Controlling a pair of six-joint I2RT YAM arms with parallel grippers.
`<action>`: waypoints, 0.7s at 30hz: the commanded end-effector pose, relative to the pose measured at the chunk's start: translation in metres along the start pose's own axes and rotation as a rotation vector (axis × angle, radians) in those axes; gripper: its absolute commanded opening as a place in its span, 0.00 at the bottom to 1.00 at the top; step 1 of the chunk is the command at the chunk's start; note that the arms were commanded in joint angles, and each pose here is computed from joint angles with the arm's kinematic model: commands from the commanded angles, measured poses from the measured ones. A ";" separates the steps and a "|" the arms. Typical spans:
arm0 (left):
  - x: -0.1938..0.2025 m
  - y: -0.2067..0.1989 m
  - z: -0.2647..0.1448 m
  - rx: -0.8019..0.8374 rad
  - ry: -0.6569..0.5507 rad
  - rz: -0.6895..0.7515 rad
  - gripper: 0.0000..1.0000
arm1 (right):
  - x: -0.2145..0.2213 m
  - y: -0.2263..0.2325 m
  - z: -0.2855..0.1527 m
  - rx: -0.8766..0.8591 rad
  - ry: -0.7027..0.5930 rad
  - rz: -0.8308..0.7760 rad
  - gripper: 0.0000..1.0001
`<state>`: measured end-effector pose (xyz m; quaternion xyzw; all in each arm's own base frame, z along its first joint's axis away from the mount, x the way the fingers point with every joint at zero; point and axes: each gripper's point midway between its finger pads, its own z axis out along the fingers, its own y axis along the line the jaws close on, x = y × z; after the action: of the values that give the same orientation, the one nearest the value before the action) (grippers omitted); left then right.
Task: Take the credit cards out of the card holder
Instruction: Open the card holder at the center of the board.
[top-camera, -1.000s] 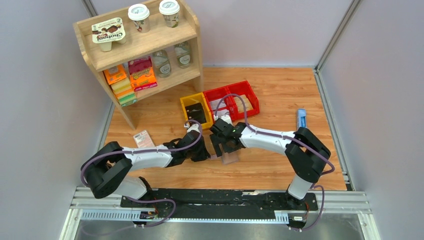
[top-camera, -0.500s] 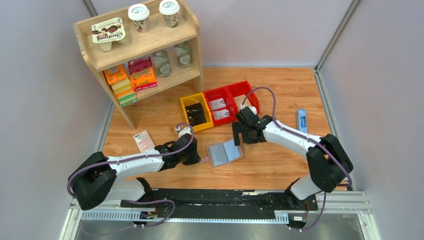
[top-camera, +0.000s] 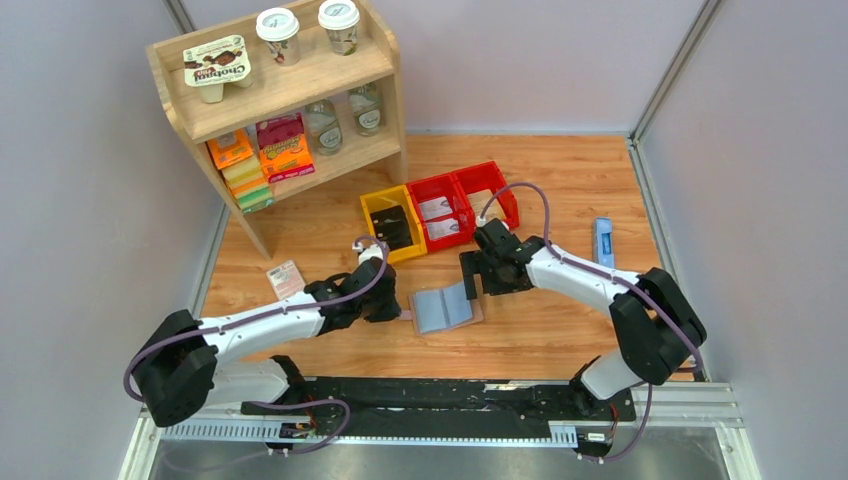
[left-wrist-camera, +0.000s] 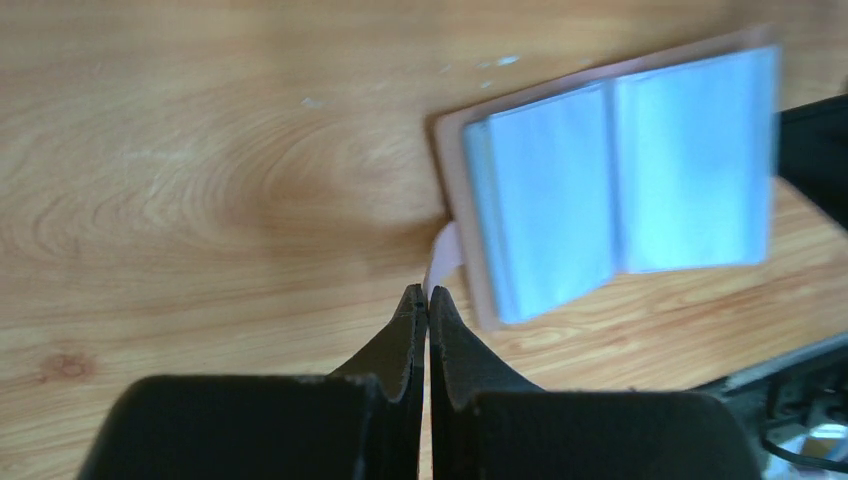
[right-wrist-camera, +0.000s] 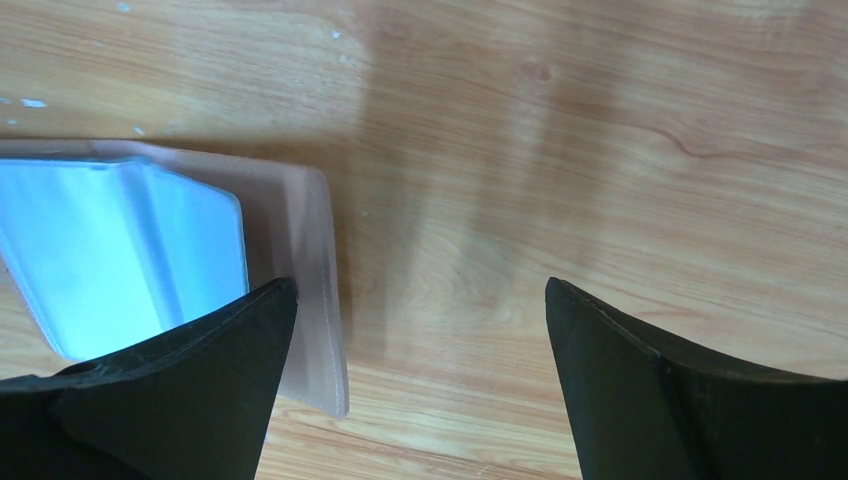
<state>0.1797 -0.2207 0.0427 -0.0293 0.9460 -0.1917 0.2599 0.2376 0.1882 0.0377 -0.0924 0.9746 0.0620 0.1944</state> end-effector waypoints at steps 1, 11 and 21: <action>-0.046 -0.052 -0.031 0.141 -0.094 0.041 0.00 | -0.030 0.022 -0.019 -0.112 -0.119 -0.001 0.98; -0.069 -0.133 -0.047 0.363 -0.056 0.066 0.00 | -0.055 0.015 -0.060 -0.127 -0.307 0.046 0.99; -0.052 -0.039 -0.041 0.068 -0.094 -0.105 0.00 | -0.039 0.064 -0.060 -0.406 -0.233 0.013 0.85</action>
<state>0.2096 -0.2768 0.1346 -0.0183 0.9088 -0.2906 0.2988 0.2454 0.2191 0.1097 -0.0965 0.9291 0.1935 0.3001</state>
